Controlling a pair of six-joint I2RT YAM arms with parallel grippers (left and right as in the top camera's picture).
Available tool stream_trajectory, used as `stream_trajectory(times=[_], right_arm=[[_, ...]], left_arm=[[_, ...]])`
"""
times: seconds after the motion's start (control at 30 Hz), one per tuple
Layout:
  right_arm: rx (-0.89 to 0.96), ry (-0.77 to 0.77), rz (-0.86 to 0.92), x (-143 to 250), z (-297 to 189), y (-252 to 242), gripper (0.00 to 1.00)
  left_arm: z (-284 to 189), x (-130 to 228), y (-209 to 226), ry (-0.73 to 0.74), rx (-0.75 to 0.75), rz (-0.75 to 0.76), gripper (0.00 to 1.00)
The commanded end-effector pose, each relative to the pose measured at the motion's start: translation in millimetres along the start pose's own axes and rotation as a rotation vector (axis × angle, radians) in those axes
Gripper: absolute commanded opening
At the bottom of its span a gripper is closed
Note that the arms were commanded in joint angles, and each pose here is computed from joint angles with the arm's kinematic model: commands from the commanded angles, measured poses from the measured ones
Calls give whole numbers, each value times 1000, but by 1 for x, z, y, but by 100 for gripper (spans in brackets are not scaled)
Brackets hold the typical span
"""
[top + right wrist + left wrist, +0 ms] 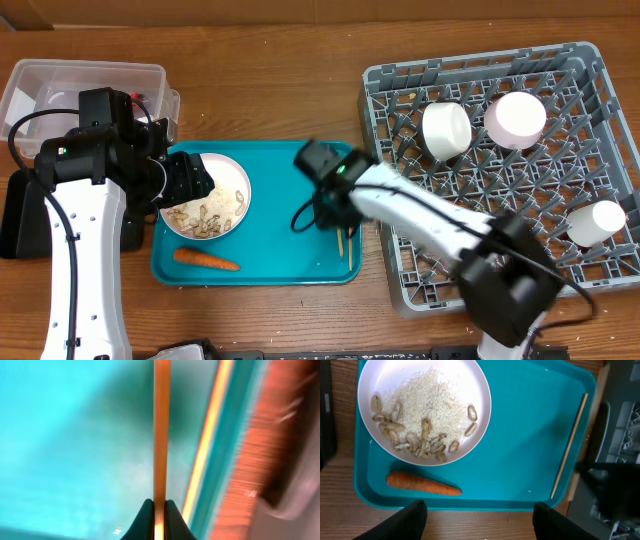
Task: Sort waste into correct bins and load items into the dishwasher
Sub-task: 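Carry the chopsticks right and lower them into the rack's left edge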
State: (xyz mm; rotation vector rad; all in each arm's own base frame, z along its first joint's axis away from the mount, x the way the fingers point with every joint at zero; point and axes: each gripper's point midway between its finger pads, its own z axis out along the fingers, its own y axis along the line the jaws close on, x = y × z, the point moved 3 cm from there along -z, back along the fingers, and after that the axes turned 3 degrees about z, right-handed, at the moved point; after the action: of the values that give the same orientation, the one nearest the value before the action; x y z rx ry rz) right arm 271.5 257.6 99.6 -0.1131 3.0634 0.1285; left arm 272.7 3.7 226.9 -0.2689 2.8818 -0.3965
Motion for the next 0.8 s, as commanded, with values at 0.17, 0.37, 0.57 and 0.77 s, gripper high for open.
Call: stream_trajectory(times=[0.17,0.37,0.57,0.77], right_arm=[[87,-191,8,-39,-109,-74,4],[169,-49,23,-24,-86,-120,4],[166,50,-12,-1,-46,-125,4],[156,41,-13,0,-40,-125,24]], left_arm=[[-3,-2,0,-13,-2,-2,70],[-3,-2,0,-13,-3,-2,70],[-3,-2,0,-13,-2,-2,70],[-3,-2,0,-13,-3,-2,70]])
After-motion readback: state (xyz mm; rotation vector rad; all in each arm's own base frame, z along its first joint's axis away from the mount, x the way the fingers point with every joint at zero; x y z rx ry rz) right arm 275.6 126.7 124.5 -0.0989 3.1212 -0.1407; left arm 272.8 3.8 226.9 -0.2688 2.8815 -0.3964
